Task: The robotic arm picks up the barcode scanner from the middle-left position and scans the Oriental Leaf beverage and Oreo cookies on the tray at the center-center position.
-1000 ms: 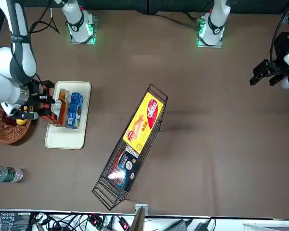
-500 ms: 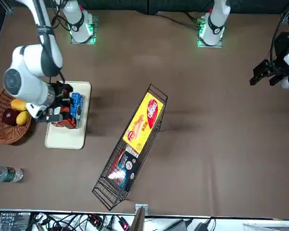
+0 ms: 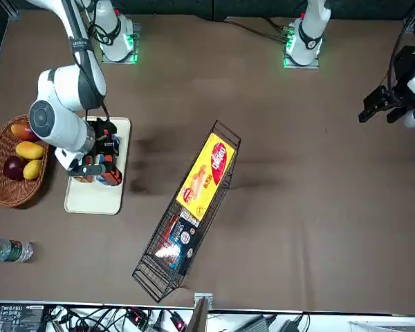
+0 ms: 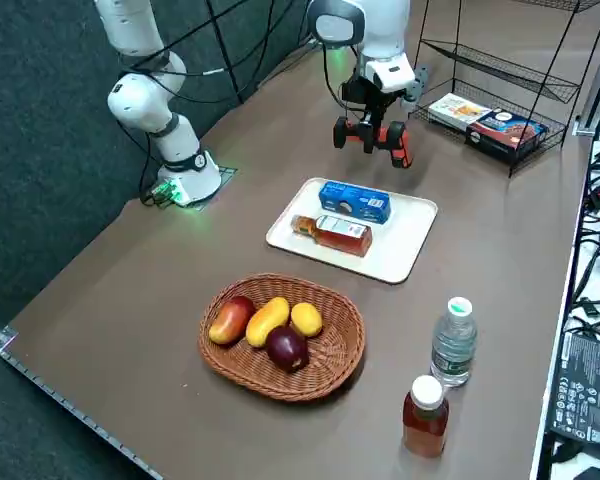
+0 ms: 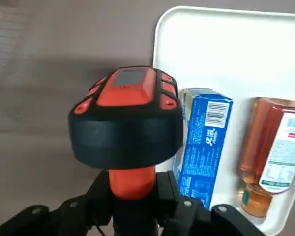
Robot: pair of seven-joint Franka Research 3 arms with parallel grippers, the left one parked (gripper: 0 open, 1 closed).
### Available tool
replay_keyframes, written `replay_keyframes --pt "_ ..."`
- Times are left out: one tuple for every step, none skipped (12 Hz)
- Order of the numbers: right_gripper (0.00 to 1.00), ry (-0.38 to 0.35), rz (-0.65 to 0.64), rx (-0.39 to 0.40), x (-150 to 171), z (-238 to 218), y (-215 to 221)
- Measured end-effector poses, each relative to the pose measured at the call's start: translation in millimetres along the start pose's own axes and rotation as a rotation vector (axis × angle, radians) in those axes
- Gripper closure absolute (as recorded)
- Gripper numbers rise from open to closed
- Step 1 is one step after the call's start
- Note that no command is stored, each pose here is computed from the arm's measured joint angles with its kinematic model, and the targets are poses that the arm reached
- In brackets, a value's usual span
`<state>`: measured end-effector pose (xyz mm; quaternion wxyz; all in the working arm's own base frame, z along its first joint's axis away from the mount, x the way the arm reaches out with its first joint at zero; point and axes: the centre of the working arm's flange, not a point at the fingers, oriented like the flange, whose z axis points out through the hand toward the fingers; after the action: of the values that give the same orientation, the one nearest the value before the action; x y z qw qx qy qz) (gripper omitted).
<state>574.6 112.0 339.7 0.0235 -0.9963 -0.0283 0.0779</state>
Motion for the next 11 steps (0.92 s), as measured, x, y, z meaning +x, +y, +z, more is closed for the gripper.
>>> replay_keyframes --pt "0.57 0.007 -0.002 0.000 1.0 6.7 -4.4" --pt "0.57 0.015 0.006 -0.001 1.6 14.0 -10.5" --pt "0.57 0.022 0.015 -0.003 1.9 21.8 -18.7" --pt "0.57 0.024 0.023 -0.005 1.9 30.6 -27.6" --pt "0.57 0.026 0.024 -0.008 2.3 38.3 -35.3" --pt "0.57 0.027 0.026 -0.009 3.1 44.5 -40.2" --pt "0.57 0.027 0.031 -0.010 3.6 48.5 -42.2" --pt "0.57 0.024 0.034 -0.011 4.0 50.6 -42.1" --pt "0.57 0.023 0.038 -0.011 4.1 51.7 -41.4" --pt "0.57 0.020 0.042 -0.012 3.5 53.0 -40.9" --pt "0.57 0.018 0.044 -0.012 2.5 54.9 -41.6"
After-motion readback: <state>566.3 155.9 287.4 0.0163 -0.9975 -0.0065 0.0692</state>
